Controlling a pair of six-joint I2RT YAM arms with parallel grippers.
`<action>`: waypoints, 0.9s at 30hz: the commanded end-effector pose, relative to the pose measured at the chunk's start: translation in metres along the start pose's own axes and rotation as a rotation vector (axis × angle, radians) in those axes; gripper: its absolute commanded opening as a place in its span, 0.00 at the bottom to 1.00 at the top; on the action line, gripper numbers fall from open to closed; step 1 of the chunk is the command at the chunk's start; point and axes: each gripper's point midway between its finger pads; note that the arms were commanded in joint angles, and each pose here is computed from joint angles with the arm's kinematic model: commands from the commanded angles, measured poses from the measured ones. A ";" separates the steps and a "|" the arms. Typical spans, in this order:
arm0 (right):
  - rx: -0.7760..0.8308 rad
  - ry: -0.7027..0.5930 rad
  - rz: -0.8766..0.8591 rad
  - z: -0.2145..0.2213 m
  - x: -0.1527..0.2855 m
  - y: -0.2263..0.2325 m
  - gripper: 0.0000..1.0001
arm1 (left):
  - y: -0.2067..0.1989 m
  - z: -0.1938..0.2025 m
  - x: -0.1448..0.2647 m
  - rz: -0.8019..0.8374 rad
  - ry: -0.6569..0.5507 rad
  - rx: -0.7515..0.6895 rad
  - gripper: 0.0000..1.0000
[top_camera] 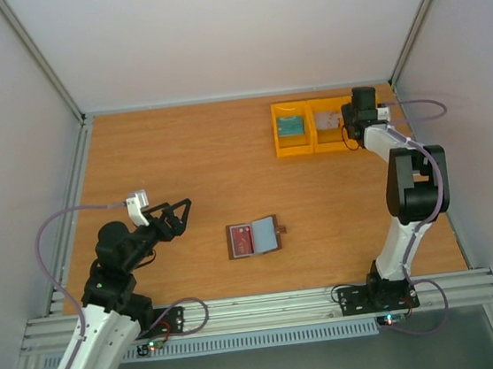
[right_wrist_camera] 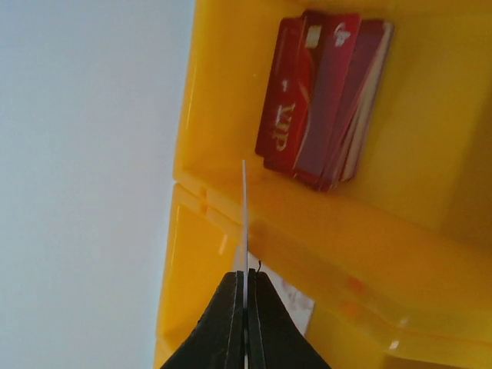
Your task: Take the credit cards out of the card holder
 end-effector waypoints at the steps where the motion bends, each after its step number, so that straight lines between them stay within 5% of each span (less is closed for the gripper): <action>1: -0.021 -0.003 -0.077 0.015 0.002 0.033 0.01 | 0.000 -0.014 0.003 -0.008 -0.079 -0.051 0.99; 27: 0.003 0.132 0.090 0.075 -0.058 -0.004 0.01 | 0.010 -0.010 0.002 -0.050 -0.074 -0.066 0.99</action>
Point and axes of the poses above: each gripper's point midway between its finger pads, its own x axis back along the fingers, its own y axis along the line the jaws close on, z = x × y, and after that the axes turned 10 degrees about -x, right-handed
